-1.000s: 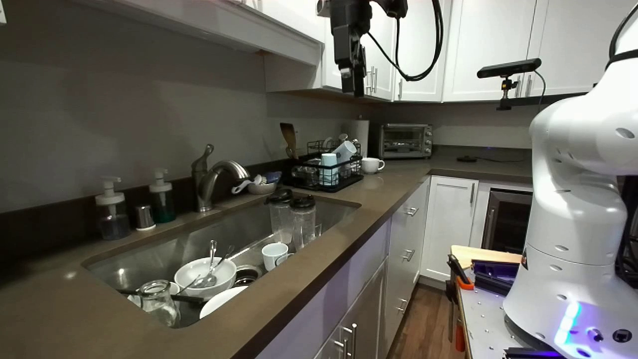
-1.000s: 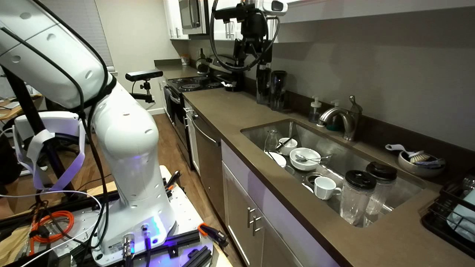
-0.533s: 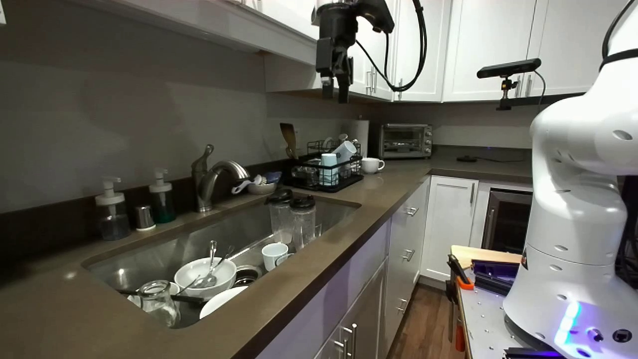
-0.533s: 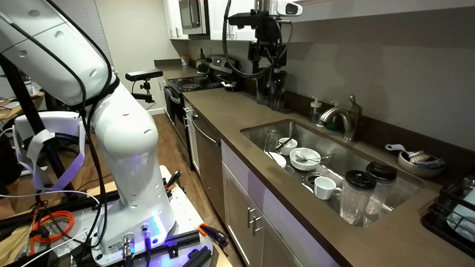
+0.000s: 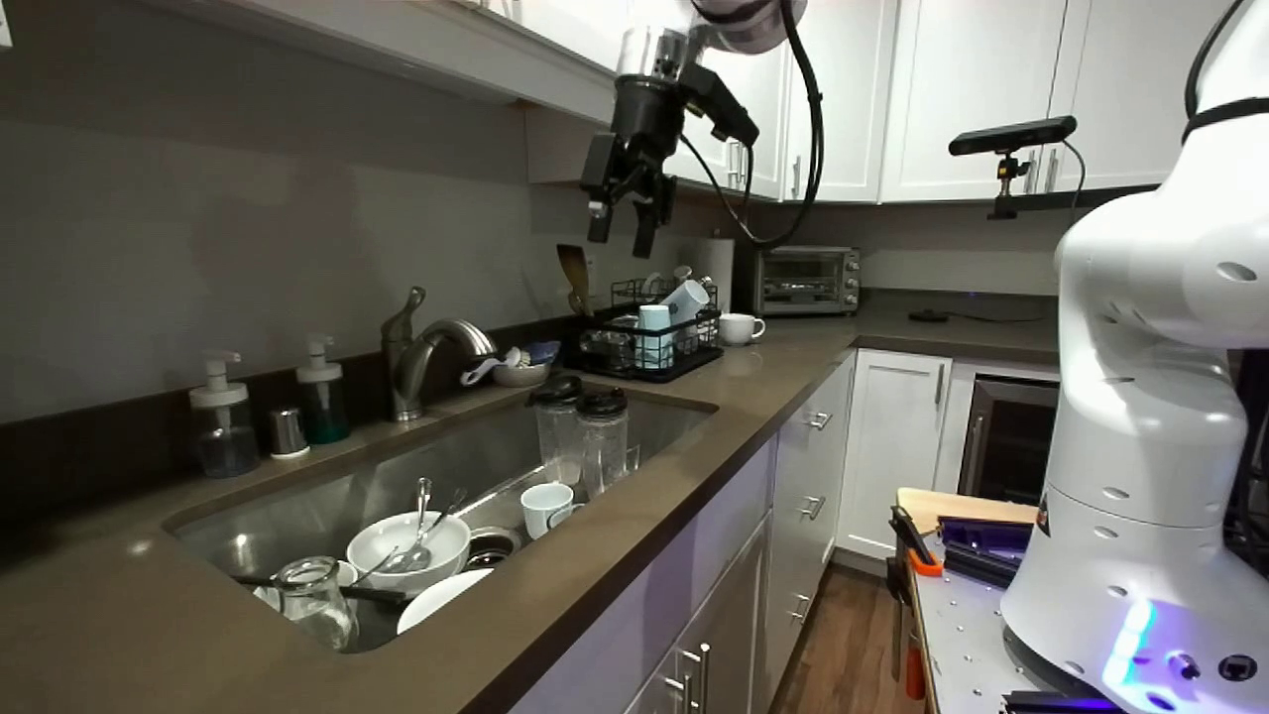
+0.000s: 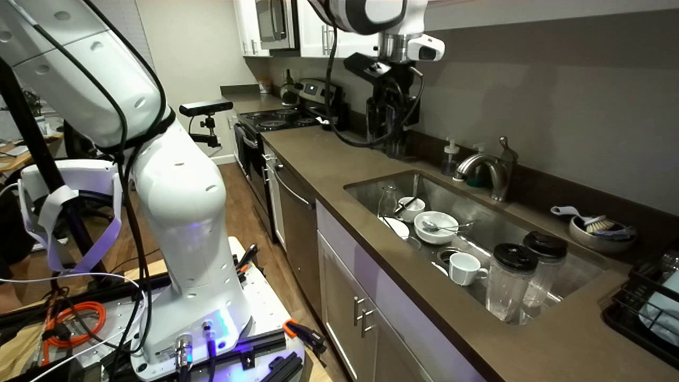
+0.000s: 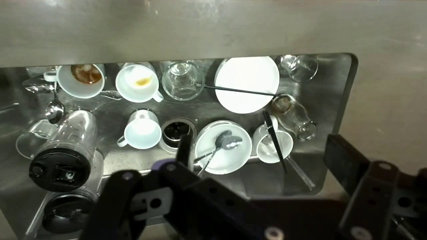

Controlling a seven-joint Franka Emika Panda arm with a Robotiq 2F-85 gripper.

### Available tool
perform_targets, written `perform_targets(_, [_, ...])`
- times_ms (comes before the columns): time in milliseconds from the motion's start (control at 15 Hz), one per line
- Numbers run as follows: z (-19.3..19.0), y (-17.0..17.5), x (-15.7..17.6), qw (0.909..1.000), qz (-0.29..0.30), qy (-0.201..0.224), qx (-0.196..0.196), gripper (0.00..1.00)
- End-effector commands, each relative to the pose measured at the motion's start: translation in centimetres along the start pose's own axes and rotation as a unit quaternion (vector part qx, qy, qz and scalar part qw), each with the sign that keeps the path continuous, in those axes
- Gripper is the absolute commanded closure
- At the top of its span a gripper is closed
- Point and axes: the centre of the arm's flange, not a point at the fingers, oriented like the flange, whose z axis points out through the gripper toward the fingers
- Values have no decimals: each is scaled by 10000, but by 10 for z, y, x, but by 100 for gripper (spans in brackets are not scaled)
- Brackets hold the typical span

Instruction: Push the faucet handle upwards

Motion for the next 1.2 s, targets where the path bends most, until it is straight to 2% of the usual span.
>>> perform_targets(0, [36, 6, 4, 9971, 536, 525, 125, 0])
perform_targets(333, [96, -26, -27, 9853, 1067, 1256, -459, 0])
perform_targets(400, [93, -26, -14, 9832, 1065, 1361, -593, 0])
perform_targets(533, [100, -39, -11, 9778, 1101, 1550, -884, 0])
perform_targets(600, [97, -44, -10, 9803, 982, 1444, -928, 0])
perform_targets(667, [88, -48, -11, 9899, 583, 1050, -760, 0])
perform_targets(733, [99, -38, -19, 9845, 869, 1308, -778, 0])
perform_targets(867, [96, -48, -18, 9876, 710, 1160, -782, 0])
perform_targets(1000, [96, -51, -15, 9864, 742, 1225, -806, 0])
perform_targets(1067, [99, -54, -10, 9832, 842, 1492, -624, 0])
perform_targets(1133, [98, -56, -7, 9793, 891, 1709, -621, 0])
